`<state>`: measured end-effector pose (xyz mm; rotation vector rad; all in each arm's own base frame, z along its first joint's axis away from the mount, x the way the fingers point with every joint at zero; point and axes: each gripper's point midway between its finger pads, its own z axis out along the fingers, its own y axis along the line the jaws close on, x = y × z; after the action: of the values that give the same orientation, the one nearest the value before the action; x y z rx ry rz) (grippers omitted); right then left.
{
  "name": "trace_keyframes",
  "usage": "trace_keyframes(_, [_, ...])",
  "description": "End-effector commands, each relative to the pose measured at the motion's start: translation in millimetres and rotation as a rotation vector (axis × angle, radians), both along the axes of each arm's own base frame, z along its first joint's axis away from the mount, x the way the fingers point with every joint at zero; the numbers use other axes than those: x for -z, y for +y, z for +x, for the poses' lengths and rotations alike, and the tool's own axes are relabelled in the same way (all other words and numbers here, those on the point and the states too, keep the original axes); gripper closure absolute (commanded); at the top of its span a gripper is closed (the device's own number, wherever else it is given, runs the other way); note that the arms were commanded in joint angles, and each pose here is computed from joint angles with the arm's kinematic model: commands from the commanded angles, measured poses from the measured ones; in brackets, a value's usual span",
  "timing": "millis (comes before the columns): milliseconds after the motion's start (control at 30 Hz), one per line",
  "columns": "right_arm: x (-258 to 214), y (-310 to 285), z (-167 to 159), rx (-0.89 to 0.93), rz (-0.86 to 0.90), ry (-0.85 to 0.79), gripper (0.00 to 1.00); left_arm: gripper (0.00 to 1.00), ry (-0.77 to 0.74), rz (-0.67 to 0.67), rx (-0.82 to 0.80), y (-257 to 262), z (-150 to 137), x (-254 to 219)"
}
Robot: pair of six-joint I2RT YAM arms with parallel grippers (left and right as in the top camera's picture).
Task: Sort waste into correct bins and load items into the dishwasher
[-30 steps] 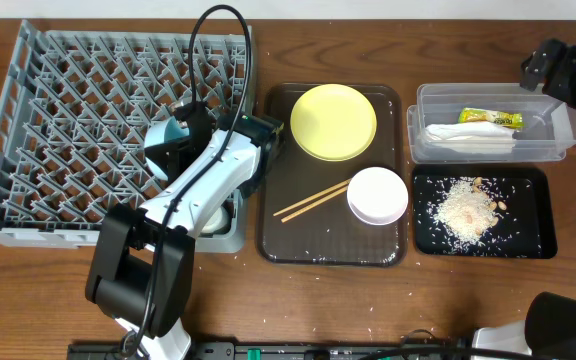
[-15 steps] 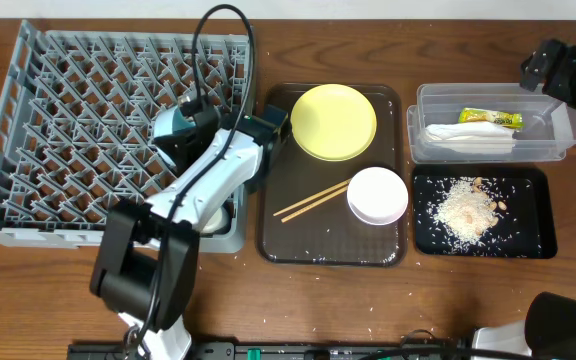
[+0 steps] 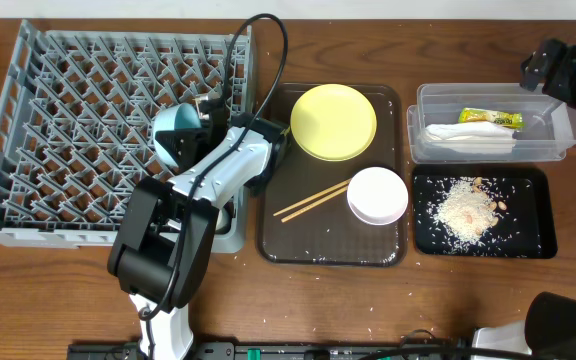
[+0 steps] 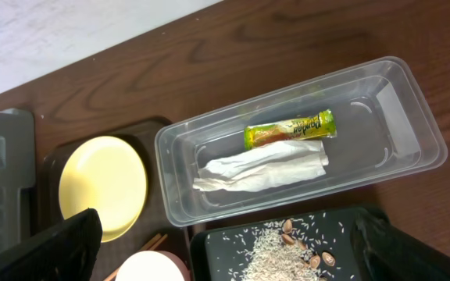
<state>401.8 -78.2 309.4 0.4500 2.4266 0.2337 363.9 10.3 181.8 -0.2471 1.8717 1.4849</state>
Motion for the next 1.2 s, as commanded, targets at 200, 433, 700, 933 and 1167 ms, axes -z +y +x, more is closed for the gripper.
trace_keyframes(200, [-0.6, -4.0, -0.1, 0.017, 0.009, 0.000, 0.01, 0.93, -0.004, 0.094, 0.059, -8.9, 4.6, -12.0])
trace_keyframes(433, [-0.8, -3.9, -0.2, 0.017, 0.008, -0.001, 0.01, 0.93, 0.004, 0.066, 0.111, -32.0, 2.0, -6.4])
trace_keyframes(700, [-0.7, -4.0, -0.1, 0.017, 0.009, -0.001, 0.01, 0.93, 0.000, 0.073, 0.118, -33.4, 2.5, -7.6])
trace_keyframes(933, [-0.7, -3.9, -0.2, 0.017, 0.009, -0.001, 0.01, 0.93, -0.028, 0.120, 0.143, -35.9, 6.2, -16.8])
trace_keyframes(1167, [-0.7, -3.9, -0.2, 0.017, 0.009, -0.001, 0.01, 0.93, -0.047, 0.113, 0.138, -30.2, 1.5, -6.0])
